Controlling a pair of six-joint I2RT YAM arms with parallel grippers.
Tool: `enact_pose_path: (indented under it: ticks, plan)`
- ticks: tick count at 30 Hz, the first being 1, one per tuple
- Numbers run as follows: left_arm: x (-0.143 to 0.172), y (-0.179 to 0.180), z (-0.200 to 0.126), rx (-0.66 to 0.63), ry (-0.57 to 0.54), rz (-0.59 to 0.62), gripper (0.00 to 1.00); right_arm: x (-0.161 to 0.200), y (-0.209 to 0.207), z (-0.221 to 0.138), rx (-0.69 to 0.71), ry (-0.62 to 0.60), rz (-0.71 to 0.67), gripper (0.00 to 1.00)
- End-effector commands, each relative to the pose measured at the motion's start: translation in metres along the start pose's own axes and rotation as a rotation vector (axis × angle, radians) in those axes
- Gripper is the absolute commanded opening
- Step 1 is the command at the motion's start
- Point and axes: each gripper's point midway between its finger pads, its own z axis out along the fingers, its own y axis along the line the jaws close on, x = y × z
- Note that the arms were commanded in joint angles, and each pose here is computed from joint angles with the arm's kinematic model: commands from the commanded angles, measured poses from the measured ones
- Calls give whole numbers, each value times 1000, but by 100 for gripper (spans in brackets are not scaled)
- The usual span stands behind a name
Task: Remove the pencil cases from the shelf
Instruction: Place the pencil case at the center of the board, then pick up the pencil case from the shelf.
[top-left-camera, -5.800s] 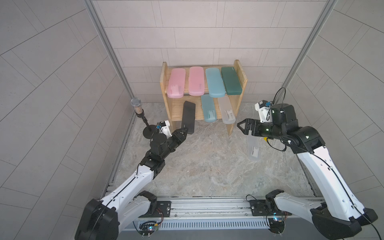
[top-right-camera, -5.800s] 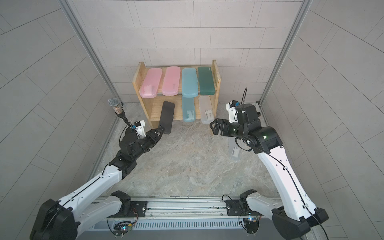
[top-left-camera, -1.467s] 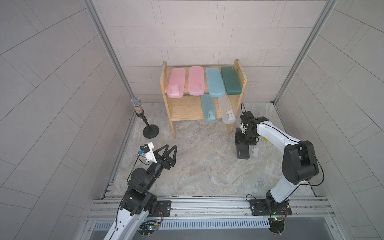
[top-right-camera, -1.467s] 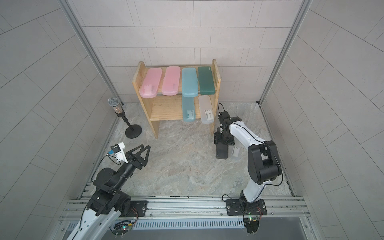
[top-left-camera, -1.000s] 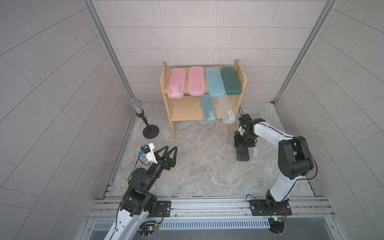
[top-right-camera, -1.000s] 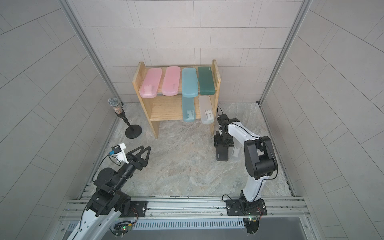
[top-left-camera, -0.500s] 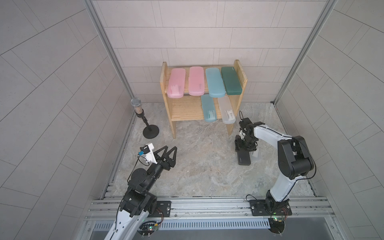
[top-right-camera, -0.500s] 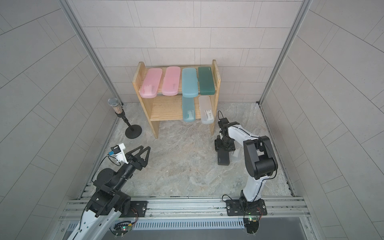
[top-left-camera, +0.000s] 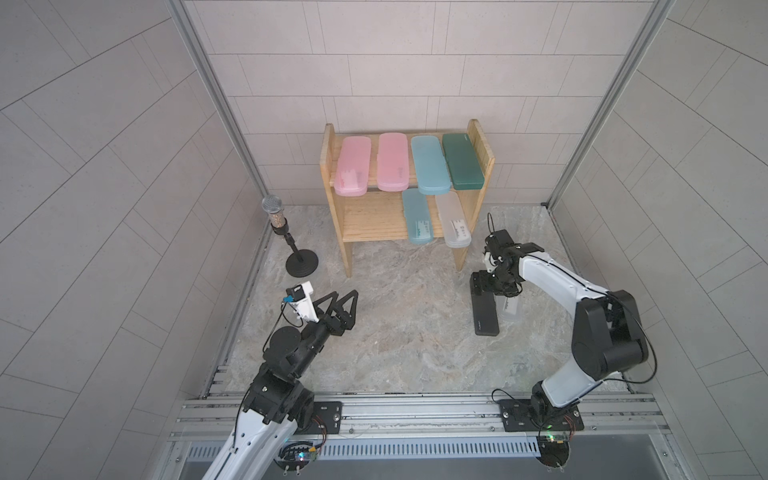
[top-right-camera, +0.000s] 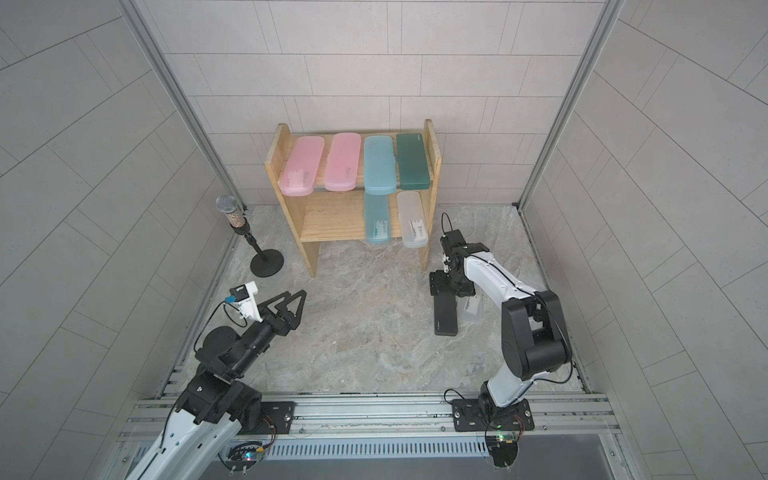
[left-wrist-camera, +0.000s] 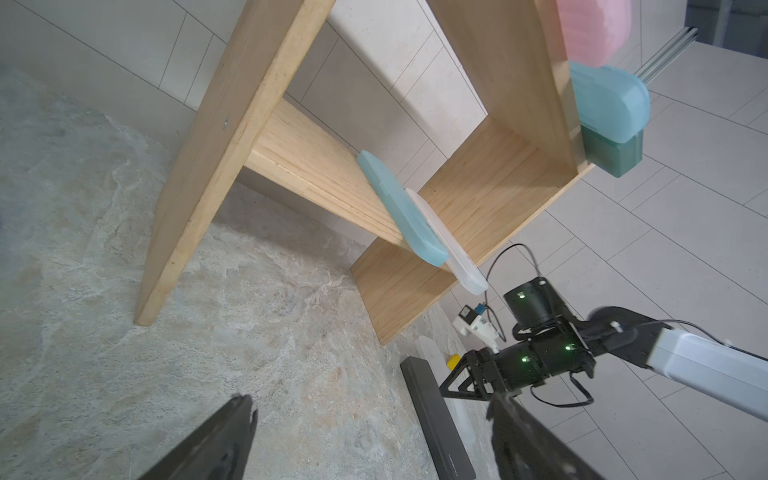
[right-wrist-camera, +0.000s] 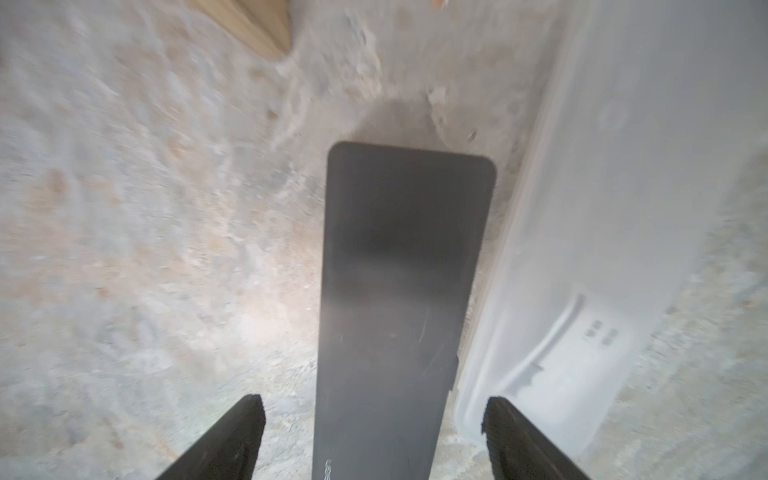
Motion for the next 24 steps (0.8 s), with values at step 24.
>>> enact_pose_path:
  ticks: [24]
  plan:
    - [27, -110, 121, 130, 242, -398, 96, -3, -18, -154, -53, -550, 156, 96]
